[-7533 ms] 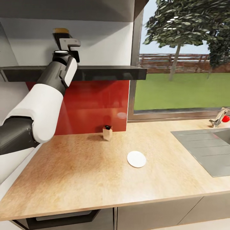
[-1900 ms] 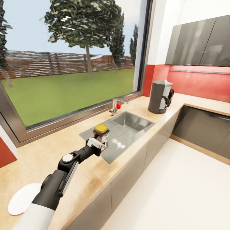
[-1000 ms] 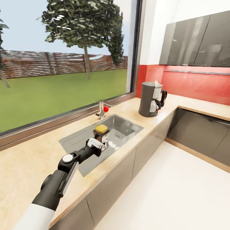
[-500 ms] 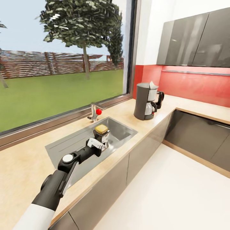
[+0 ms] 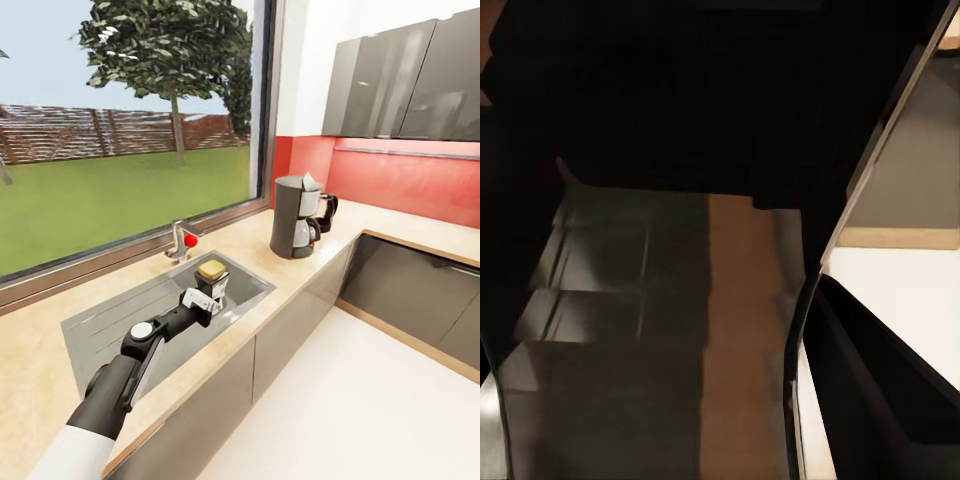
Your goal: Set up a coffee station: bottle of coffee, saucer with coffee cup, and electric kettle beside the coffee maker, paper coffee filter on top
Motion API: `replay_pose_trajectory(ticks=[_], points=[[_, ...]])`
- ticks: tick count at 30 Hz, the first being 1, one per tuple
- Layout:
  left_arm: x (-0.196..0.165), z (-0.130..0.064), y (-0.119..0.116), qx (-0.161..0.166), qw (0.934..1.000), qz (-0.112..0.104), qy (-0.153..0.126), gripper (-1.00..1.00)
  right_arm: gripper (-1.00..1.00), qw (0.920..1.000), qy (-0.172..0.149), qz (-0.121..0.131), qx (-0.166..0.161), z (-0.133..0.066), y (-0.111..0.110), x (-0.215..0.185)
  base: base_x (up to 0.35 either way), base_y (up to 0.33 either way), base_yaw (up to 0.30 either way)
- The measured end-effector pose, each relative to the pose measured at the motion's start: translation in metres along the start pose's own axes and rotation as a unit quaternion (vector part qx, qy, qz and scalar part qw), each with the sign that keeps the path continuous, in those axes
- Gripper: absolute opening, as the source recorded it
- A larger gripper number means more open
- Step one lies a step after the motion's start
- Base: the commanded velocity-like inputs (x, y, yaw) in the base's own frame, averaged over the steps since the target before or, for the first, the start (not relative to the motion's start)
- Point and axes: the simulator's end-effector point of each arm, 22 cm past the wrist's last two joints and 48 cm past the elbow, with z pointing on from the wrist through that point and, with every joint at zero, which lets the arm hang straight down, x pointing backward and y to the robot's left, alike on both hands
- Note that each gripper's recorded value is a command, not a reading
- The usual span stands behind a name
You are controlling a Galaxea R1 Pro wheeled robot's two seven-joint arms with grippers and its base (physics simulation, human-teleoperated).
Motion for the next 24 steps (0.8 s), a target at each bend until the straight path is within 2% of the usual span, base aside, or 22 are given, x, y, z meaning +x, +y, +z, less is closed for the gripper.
replay_pose_trajectory(ticks=[24], points=[[0.0001,-0.0001,0.0005,0.0,1.0,0.001,0.0,-1.0,1.0,1.0,0.0,0.0,-0.001,0.0001,0.0004,-0.0003,0.221,-0.209,0.0]])
